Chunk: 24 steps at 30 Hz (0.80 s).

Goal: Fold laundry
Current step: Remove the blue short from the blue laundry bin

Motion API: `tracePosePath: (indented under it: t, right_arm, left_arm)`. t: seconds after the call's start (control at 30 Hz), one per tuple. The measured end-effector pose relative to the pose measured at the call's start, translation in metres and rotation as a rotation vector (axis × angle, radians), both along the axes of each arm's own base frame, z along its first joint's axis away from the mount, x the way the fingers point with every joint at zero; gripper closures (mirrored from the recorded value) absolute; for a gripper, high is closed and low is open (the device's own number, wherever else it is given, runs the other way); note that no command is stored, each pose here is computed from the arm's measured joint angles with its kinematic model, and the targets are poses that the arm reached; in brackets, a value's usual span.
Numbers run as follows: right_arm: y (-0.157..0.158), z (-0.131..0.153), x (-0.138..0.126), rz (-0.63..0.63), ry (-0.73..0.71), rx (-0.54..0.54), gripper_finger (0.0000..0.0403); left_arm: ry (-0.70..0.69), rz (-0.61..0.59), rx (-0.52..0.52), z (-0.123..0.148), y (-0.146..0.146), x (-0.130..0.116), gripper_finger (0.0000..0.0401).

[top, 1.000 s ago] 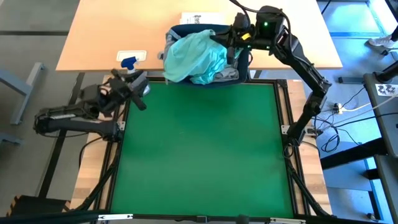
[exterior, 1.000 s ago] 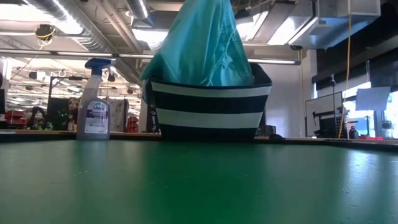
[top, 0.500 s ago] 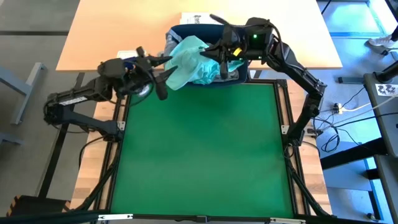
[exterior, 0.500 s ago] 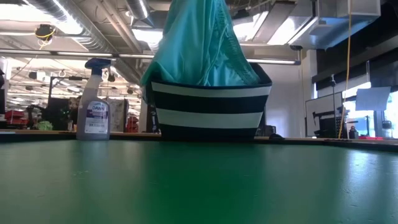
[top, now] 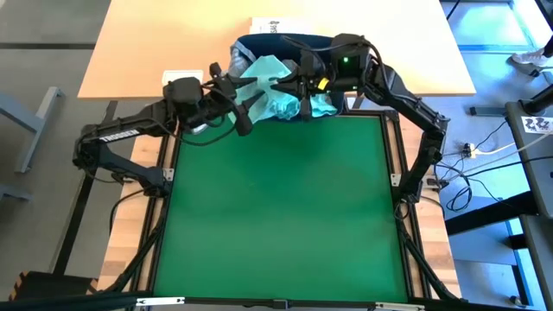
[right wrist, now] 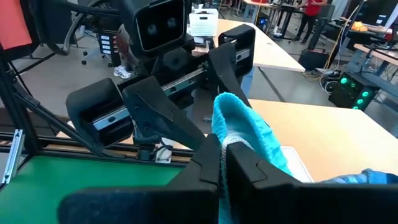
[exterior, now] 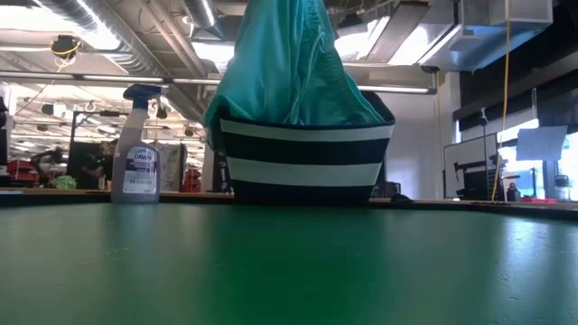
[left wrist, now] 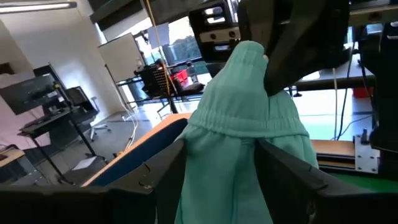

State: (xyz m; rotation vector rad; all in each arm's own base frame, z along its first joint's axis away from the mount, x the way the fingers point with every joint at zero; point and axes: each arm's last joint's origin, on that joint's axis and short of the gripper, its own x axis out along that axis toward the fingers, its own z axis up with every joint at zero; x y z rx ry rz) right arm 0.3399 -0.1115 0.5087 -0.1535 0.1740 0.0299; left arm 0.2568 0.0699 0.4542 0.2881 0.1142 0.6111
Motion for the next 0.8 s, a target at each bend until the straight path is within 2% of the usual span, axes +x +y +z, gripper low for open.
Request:
tracePosePath:
  t: [0.27, 0.4, 0.5, 0.63, 0.73, 0.8]
  right_arm:
    - [0.0, 0.0, 0.0, 0.003, 0.001, 0.001, 0.0395]
    - [0.0, 0.0, 0.0, 0.008, 0.003, 0.002, 0.0395]
    - [0.0, -0.001, 0.0, 0.007, 0.007, 0.003, 0.0395]
    - [0.0, 0.0, 0.0, 0.004, 0.004, 0.003, 0.0395]
    - [0.0, 0.0, 0.0, 0.001, 0.004, 0.019, 0.0395]
    - [0.0, 0.001, 0.0, -0.023, -0.004, 0.074, 0.0395]
  left_arm:
    - [0.007, 0.068, 0.07, 0.004, 0.003, -0.001, 0.0222]
    - [0.015, -0.07, 0.074, 0.001, 0.003, 0.004, 0.0222]
    - [0.056, -0.093, 0.062, -0.006, 0.007, 0.01, 0.0231]
    - [0.08, -0.078, 0.055, -0.01, 0.011, 0.012, 0.027]
    - [0.081, -0.104, 0.077, -0.009, 0.012, 0.012, 0.0318]
    - [0.088, -0.122, 0.101, -0.007, 0.011, 0.01, 0.0355]
